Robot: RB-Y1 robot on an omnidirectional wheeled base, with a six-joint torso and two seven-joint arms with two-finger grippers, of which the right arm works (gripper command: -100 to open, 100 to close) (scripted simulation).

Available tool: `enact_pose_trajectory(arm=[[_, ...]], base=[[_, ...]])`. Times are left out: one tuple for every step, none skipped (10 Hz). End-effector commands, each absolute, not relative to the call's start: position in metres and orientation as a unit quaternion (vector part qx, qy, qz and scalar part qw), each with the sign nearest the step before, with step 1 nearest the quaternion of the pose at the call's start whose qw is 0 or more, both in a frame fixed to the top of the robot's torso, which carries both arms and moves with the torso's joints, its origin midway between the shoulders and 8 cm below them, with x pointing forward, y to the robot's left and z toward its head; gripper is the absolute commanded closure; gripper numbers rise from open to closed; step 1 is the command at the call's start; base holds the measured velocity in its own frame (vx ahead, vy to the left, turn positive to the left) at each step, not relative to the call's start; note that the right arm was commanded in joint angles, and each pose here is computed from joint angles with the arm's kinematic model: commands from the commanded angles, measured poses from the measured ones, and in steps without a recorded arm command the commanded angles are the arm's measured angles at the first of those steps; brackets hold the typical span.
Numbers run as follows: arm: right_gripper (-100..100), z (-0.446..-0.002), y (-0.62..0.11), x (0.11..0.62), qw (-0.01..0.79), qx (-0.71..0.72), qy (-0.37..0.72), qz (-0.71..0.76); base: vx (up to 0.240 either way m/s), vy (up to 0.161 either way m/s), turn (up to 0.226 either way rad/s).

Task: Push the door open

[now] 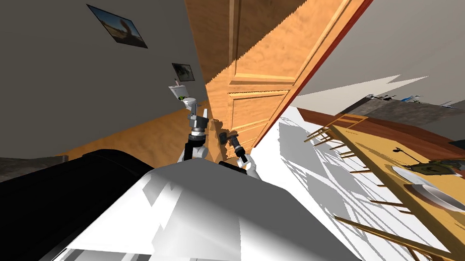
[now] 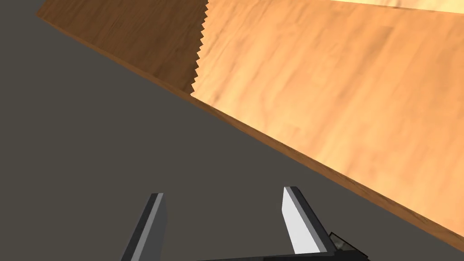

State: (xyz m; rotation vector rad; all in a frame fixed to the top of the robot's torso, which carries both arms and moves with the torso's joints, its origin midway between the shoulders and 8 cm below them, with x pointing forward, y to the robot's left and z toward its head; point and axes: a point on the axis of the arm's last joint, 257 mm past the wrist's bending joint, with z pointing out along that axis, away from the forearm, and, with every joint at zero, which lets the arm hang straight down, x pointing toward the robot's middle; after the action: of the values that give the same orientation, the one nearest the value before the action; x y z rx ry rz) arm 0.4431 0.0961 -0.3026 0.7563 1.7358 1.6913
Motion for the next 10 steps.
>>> enact_pose_trajectory(arm=[[100,-0.302,0.092,0.444,0.301,0.292,0.65,0.634],[100,-0.3,0.092,0.444,0.303,0.295,0.647,0.634],[100,-0.298,0.092,0.444,0.304,0.298,0.645,0.635],[100,-0.296,0.093,0.444,0.305,0.302,0.642,0.636],[100,-0.294,0.094,0.444,0.305,0.304,0.639,0.637],[100,-0.295,0.089,0.447,0.308,0.304,0.64,0.635],[100,-0.298,0.074,0.455,0.319,0.308,0.64,0.627],[100,-0.299,0.068,0.458,0.323,0.31,0.641,0.624],[100,-0.301,0.062,0.461,0.327,0.313,0.64,0.62],[100,-0.301,0.056,0.465,0.332,0.316,0.64,0.617]], base=[[0.071,0.217,-0.126],[0.065,0.19,-0.096],[0.083,0.176,-0.093],[0.059,0.192,-0.109],[0.027,0.172,-0.114],[0.021,0.062,-0.051],[0.034,0.12,-0.049],[0.06,0.186,-0.106],[0.063,0.164,-0.071],[0.067,0.179,-0.056]])
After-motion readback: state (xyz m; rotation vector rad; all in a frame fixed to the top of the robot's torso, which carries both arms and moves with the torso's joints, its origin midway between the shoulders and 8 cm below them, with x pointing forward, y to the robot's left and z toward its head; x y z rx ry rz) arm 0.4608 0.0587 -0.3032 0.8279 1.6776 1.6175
